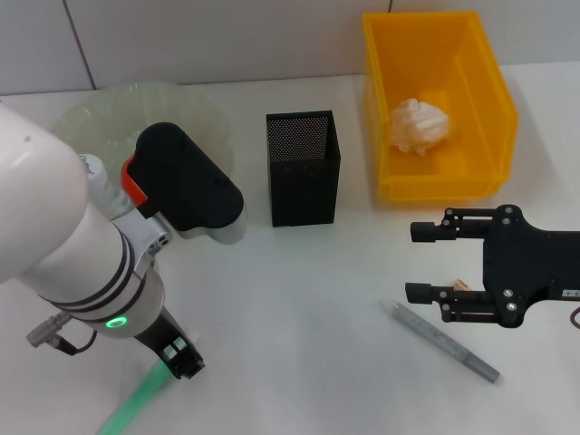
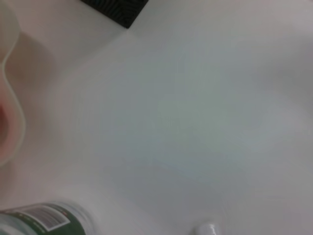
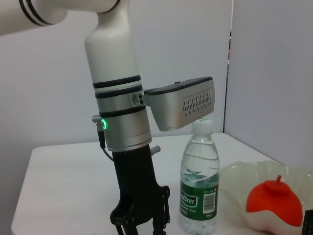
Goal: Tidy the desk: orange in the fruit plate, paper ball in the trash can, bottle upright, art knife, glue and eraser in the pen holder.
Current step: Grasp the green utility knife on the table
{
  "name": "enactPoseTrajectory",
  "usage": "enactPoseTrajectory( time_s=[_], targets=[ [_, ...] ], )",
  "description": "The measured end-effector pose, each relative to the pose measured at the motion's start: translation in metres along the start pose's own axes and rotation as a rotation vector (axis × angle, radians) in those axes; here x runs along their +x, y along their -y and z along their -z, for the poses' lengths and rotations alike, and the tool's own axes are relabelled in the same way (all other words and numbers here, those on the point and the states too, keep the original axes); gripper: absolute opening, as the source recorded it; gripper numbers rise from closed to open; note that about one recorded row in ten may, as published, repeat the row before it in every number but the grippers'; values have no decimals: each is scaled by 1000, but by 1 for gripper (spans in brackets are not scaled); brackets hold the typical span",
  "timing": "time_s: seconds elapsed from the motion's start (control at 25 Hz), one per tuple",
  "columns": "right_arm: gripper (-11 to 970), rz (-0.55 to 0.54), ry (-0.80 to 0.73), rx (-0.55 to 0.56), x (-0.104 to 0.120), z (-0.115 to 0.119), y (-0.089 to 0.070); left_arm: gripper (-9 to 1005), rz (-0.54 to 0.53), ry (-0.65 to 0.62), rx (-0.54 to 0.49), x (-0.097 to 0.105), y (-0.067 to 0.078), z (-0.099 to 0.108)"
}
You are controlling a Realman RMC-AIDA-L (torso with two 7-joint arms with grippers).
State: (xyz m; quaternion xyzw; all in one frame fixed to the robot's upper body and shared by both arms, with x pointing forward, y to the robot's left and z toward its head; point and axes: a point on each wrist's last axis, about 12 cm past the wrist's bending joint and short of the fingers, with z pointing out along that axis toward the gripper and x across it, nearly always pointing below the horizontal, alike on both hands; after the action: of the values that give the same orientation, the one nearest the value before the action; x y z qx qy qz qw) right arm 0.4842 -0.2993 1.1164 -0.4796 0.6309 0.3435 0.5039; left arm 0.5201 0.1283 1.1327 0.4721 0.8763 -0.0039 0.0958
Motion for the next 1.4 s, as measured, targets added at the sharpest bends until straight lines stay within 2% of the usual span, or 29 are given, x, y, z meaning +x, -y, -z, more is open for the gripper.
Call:
enactPoseTrajectory(
  time_s=[0.96,1.4],
  targets=[
    [652,1,-1,4,0,0,0,450,-3,-12,-2,-4,-3,-2],
    [651,4,0,2,-1,-1,2,403,-3,-10,-4,-5,-4,-2]
  ],
)
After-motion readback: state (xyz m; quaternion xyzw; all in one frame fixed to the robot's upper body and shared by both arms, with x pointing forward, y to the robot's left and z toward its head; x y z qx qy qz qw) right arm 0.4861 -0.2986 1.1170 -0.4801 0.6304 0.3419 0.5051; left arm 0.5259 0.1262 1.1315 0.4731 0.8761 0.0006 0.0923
